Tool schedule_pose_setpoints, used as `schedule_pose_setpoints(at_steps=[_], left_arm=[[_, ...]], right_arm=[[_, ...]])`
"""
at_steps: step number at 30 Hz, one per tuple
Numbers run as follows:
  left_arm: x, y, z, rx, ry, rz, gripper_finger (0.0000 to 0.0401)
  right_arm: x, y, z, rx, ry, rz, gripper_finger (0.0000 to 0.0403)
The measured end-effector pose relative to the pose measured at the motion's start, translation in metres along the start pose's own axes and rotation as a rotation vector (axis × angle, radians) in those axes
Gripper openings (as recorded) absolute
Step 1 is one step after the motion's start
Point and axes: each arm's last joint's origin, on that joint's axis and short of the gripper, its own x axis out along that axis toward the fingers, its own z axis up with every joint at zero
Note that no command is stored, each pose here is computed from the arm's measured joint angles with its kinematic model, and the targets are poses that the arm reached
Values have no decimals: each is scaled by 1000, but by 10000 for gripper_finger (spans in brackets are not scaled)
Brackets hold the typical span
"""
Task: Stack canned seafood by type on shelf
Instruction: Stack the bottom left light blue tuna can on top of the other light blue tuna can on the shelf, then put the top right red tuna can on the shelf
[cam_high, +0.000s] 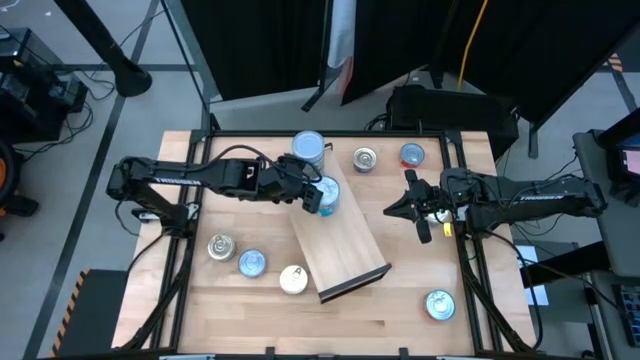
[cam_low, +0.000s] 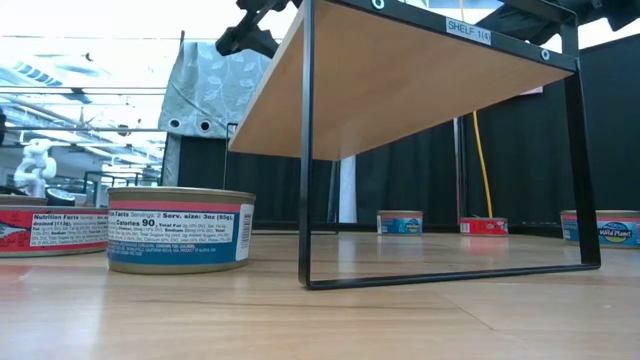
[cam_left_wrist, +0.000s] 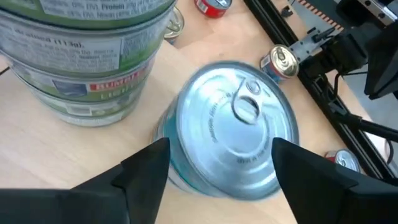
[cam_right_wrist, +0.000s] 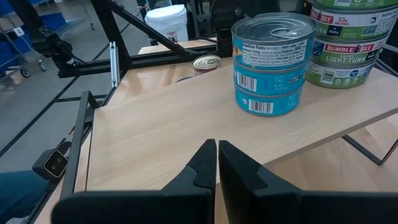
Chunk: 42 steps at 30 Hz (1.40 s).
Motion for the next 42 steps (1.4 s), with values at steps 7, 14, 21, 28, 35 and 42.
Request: schedule_pose_setpoints(at_steps=[7,14,21,28,35,42], left_arm=[[-5,5,-8,36,54,61,290],[-35,2,-23,125,80,45,290],[-70,-11,-63,327,20,70,290],[-76,-22,-106,582,-93,185,290],[-75,-30,-138,540,-173,216,290],[-55,-39,-184,545,-178,246,290]], right_arm=[[0,0,-1,1,10,-2,8],[0,-2,-6,12,54,-52,8],[0,-15,-12,2,59,-433,8],[13,-50,-25,22,33,-672,1],[30,-94,-38,152,125,-656,1],[24,-125,-36,302,141,-790,0]])
